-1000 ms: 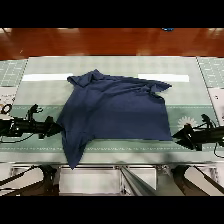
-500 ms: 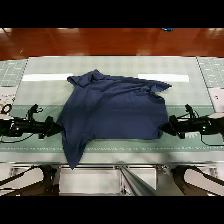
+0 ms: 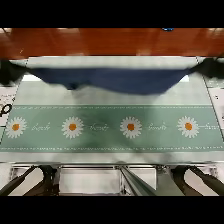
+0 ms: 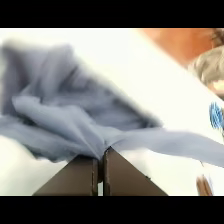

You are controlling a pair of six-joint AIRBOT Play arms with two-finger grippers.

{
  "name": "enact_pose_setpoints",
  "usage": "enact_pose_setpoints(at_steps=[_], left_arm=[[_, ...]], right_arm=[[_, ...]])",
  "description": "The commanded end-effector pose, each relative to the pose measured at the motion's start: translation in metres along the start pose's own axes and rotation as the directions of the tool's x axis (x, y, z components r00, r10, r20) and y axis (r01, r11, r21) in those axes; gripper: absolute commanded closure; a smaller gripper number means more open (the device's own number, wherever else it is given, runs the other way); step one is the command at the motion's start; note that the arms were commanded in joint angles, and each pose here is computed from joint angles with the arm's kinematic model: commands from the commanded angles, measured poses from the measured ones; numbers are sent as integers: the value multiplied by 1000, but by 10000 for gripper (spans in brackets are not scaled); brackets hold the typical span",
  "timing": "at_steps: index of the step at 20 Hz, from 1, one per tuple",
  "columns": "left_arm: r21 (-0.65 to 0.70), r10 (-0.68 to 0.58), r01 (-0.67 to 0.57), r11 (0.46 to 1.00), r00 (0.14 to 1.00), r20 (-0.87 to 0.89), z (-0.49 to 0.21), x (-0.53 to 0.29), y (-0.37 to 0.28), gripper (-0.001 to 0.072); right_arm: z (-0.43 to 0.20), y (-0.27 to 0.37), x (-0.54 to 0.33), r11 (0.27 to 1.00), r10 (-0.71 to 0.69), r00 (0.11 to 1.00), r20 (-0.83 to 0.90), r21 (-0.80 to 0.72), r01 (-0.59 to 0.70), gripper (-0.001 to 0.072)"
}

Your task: Fold the shirts.

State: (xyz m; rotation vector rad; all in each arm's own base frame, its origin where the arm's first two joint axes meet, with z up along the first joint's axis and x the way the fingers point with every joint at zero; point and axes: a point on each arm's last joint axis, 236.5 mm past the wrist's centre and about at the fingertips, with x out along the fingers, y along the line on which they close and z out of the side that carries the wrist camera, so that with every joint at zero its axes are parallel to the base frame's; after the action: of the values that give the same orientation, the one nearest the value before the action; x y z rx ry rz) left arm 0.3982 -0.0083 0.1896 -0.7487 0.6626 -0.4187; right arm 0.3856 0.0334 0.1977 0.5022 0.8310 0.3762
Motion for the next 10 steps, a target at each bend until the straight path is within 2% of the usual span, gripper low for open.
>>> enact_pose_setpoints(at_steps=[1,5,7,8,10], left_arm=[[284,-92,35,958,978,190,69,-71,-132,684],[520,-121,-64,852,941,315,73,-142,-233,684],[566,-80,-170,807,918,389,56,-173,-259,684],[582,-56,-231,780,900,433,46,-187,-268,683],[606,4,-369,704,856,517,22,-220,-276,683]], right_arm=[[79,101,-113,966,21,953,303,-254,59,676],[84,171,-198,907,44,887,459,-391,157,676],[69,189,-229,882,37,851,525,-417,219,676],[58,187,-243,868,-12,833,553,-407,283,676],[33,190,-267,844,-67,804,591,-396,362,676]])
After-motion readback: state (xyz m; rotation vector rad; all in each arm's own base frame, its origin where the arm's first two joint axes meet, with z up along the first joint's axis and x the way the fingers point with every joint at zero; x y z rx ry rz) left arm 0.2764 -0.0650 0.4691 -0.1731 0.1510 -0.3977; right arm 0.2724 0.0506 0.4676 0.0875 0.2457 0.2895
